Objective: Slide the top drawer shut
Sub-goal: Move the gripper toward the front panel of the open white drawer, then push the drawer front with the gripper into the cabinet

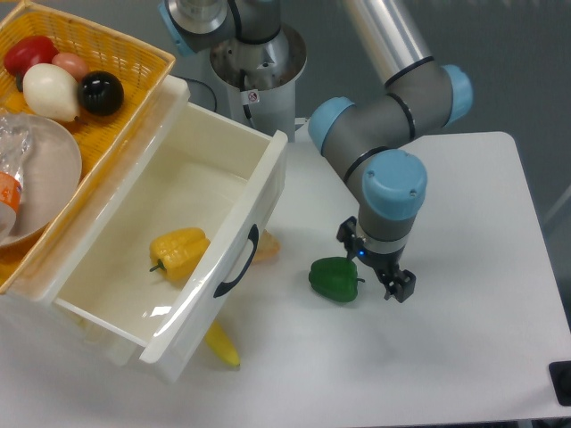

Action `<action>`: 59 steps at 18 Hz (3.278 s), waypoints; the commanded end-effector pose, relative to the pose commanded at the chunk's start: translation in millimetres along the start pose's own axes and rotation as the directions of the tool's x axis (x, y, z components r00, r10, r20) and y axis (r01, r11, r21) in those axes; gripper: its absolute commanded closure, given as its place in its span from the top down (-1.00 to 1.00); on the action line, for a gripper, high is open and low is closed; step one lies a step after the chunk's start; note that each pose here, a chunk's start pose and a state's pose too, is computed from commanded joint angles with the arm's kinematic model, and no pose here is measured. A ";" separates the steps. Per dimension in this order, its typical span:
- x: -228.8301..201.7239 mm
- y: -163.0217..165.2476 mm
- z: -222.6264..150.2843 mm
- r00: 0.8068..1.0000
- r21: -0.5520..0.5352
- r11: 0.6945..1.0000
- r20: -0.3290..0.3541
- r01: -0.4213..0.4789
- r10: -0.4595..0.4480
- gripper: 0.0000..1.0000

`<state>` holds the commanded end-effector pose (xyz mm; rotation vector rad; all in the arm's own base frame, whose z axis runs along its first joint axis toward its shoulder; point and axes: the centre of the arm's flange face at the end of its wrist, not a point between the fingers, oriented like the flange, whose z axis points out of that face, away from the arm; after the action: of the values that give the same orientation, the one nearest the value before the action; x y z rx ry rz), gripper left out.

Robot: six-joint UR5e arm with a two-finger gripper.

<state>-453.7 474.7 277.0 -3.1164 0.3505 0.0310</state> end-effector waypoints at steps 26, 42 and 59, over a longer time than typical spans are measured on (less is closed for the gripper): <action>51.2 -68.9 -96.0 0.964 0.318 0.915 -0.174 0.249 -0.202 -0.65; 65.4 -74.4 -99.3 0.950 0.330 0.908 -0.261 0.257 -0.174 -0.82; 95.0 -93.9 -100.3 0.945 0.321 0.918 -0.297 0.235 -0.138 -0.82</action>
<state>-338.3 544.4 375.7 -2.7768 0.0431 -0.4130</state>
